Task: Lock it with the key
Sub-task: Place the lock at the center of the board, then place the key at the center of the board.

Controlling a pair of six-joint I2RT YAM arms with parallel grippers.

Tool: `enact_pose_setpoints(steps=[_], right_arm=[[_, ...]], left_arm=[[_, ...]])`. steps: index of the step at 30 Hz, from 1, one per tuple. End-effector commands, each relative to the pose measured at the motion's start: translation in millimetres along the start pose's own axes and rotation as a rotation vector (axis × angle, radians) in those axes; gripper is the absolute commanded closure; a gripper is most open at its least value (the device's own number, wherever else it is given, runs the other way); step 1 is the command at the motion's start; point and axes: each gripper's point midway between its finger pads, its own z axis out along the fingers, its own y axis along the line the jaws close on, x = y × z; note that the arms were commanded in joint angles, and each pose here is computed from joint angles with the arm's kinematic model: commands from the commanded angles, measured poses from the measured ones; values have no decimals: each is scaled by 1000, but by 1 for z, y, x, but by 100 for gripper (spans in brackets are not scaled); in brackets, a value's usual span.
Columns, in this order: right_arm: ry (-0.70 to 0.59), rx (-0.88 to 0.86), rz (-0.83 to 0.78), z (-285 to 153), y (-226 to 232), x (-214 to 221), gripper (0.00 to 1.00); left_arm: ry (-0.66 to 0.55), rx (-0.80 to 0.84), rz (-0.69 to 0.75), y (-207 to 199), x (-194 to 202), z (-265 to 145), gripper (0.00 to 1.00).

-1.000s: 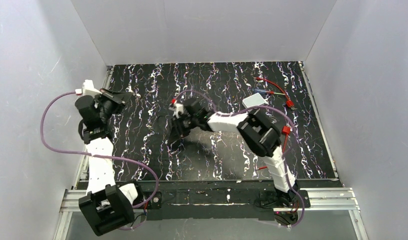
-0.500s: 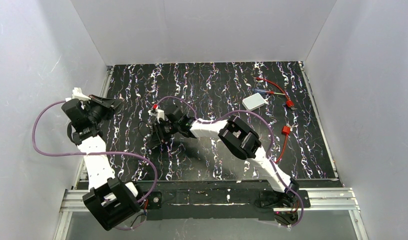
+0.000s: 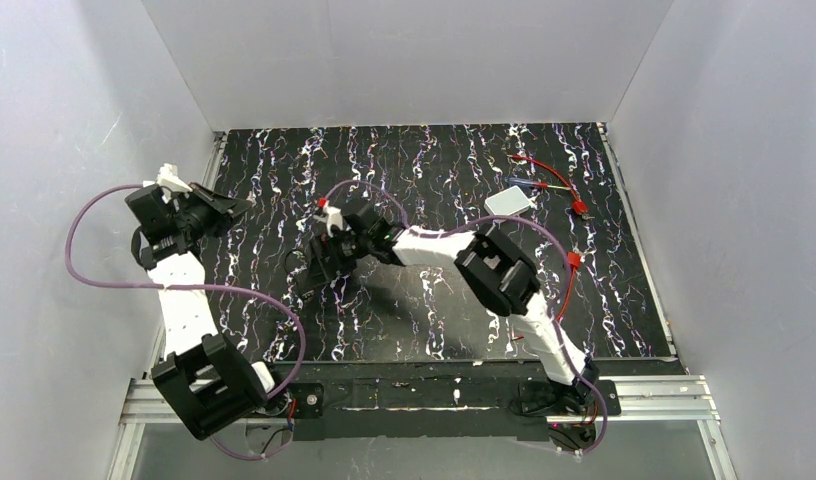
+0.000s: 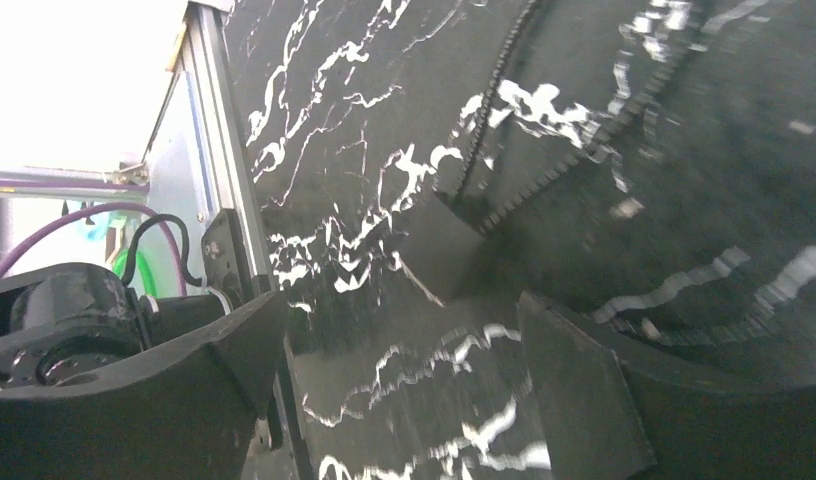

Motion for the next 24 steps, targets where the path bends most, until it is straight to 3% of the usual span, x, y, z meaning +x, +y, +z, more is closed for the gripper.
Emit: enact_pose_setpoints(steps=[1, 11, 16, 24], right_arm=[[-89, 68, -128, -69, 9, -41, 3], [-110, 205, -236, -199, 0, -23, 2], [-173, 353, -293, -276, -15, -26, 2], [-307, 487, -209, -367, -41, -11, 2]], left_arm=[[140, -8, 188, 3, 24, 4, 100], [437, -97, 469, 51, 92, 39, 100], [511, -131, 554, 73, 105, 52, 100], [612, -199, 621, 94, 128, 65, 100]])
